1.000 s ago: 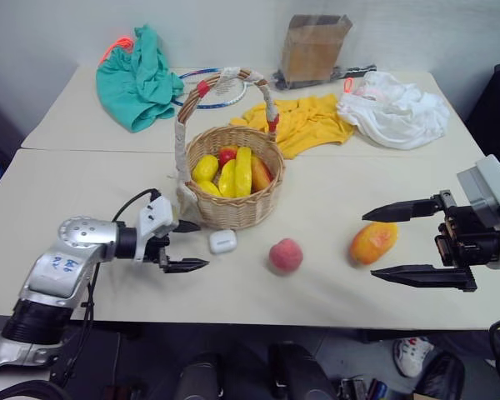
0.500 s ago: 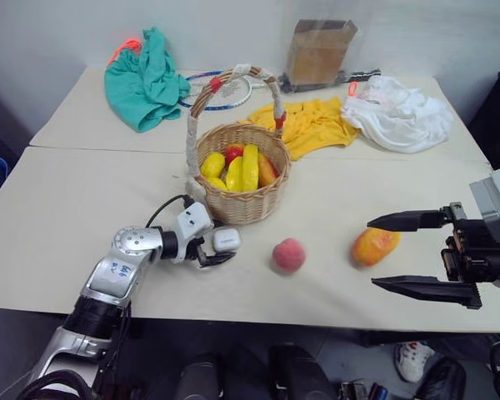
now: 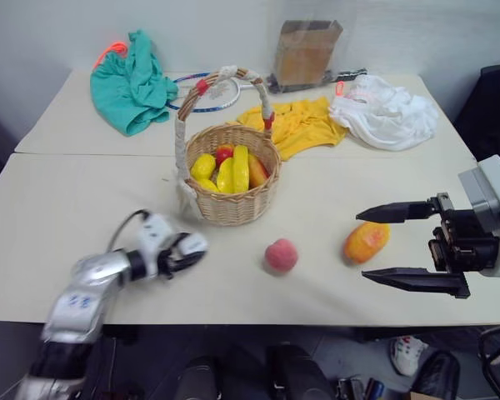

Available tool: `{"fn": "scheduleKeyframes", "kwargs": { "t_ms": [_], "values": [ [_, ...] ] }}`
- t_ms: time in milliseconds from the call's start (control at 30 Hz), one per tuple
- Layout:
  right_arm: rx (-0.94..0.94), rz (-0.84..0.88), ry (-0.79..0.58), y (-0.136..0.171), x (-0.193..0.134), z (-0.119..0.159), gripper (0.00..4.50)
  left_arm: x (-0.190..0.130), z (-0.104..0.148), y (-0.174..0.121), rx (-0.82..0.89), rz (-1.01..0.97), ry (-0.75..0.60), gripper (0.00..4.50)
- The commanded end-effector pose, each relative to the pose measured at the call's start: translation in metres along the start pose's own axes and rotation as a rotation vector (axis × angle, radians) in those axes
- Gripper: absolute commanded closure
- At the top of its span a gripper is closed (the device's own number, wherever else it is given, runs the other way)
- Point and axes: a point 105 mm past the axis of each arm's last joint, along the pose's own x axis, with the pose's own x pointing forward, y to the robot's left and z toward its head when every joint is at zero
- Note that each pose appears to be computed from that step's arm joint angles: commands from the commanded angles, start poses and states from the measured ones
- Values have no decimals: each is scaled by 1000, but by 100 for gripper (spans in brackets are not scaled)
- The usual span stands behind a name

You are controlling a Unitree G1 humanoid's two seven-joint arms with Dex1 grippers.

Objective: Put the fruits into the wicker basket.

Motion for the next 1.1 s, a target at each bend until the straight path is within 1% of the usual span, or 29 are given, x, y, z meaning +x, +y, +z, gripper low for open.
{"fn": "scheduleKeyframes", "kwargs": {
  "t_ms": [33,100,167,300,367,500,533,600,633,700,767,833,867,900,967,1000,1100],
  "values": [
    [-27,38,-23,-4,6,3,0,-68,-18,72,-99,466,44,214],
    [-28,55,-30,-7,10,2,0,-101,-32,98,-155,684,78,214],
    [-30,72,-38,-11,14,2,0,-124,-42,115,-237,830,77,214],
    [-37,89,-42,-18,20,1,0,-133,-51,123,-284,880,80,214],
    [-39,90,-42,-22,22,1,0,-132,-52,122,-291,876,72,139],
    [-38,73,-33,-30,24,-2,0,-145,-40,121,-263,910,29,20],
    [-34,61,-33,-31,24,-3,0,-152,-32,123,-258,925,-6,4],
    [-24,36,-32,-32,23,-6,0,-162,-6,124,-293,909,-145,4],
    [-24,21,-32,-33,23,-7,0,-164,7,122,-301,874,-206,4],
    [-21,-20,-30,-34,23,-11,0,-164,41,107,-293,727,-326,4],
    [-21,-54,-24,-34,25,-15,0,-162,73,85,-283,547,-415,4],
    [-16,-80,-9,-33,29,-20,0,-156,106,53,-223,310,-464,4],
    [-5,-91,0,-33,32,-24,0,-153,118,36,-182,190,-460,4],
    [10,-120,19,-35,39,-32,0,-144,132,6,-105,-4,-410,4],
    [24,-152,43,-36,49,-43,0,-133,137,-33,-16,-260,-283,4],
    [29,-158,49,-36,54,-47,0,-129,137,-49,16,-371,-225,4],
    [42,-166,56,-37,66,-56,0,-120,139,-74,88,-592,-115,4]
  ]
}}
